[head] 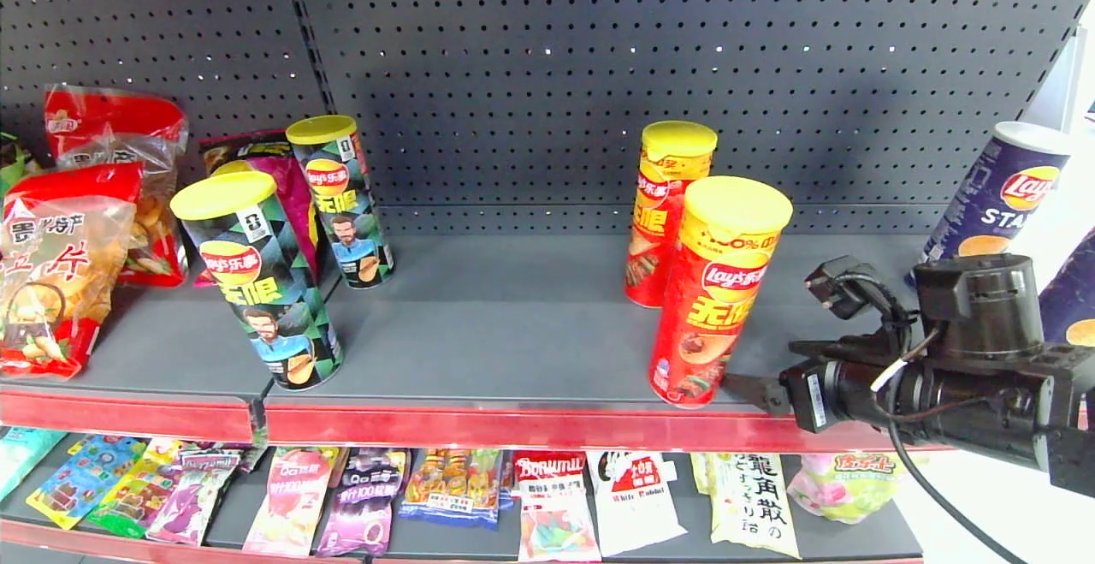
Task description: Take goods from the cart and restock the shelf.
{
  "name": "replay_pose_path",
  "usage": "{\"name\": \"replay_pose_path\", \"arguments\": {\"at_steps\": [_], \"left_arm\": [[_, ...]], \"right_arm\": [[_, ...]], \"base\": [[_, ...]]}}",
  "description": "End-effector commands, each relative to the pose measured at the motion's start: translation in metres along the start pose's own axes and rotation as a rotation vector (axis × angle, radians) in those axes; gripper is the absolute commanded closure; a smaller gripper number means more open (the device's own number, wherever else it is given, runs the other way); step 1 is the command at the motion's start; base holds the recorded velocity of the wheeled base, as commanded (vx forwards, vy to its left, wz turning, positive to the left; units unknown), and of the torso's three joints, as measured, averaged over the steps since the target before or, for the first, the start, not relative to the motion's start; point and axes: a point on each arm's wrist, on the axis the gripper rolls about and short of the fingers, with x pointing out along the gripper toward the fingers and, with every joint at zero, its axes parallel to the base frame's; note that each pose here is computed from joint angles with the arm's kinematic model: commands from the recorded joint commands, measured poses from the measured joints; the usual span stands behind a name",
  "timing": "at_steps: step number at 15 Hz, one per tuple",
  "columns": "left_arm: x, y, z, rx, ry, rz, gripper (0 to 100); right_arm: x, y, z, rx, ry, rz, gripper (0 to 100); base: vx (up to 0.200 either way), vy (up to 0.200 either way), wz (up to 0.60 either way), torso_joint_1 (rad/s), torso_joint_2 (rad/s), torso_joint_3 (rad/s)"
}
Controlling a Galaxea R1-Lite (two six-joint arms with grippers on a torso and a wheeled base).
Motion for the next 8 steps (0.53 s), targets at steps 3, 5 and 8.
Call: {"name": "replay_pose_path", "arguments": {"at_steps": [3, 5, 8], "left_arm": [[0.0003, 0.0000, 0.0000, 0.000, 0.004, 0.000, 0], [0.0003, 0.0000, 0.0000, 0.000, 0.004, 0.000, 0], [0.0002, 0.0000, 0.0000, 0.000, 0.002, 0.000, 0]], "right_arm": [[0.0045, 0.0067, -0.0001, -0.016, -0.001, 0.022, 0], [0.0049, 0.0075, 0.0002, -0.018, -0.001, 0.025, 0], [0.0054, 0.0074, 0.0022, -0.018, -0.007, 0.025, 0]], "base": [[0.000, 0.000, 0.00, 0.000, 0.00, 0.000], [0.000, 0.000, 0.00, 0.000, 0.00, 0.000], [0.000, 0.000, 0.00, 0.000, 0.00, 0.000]]}}
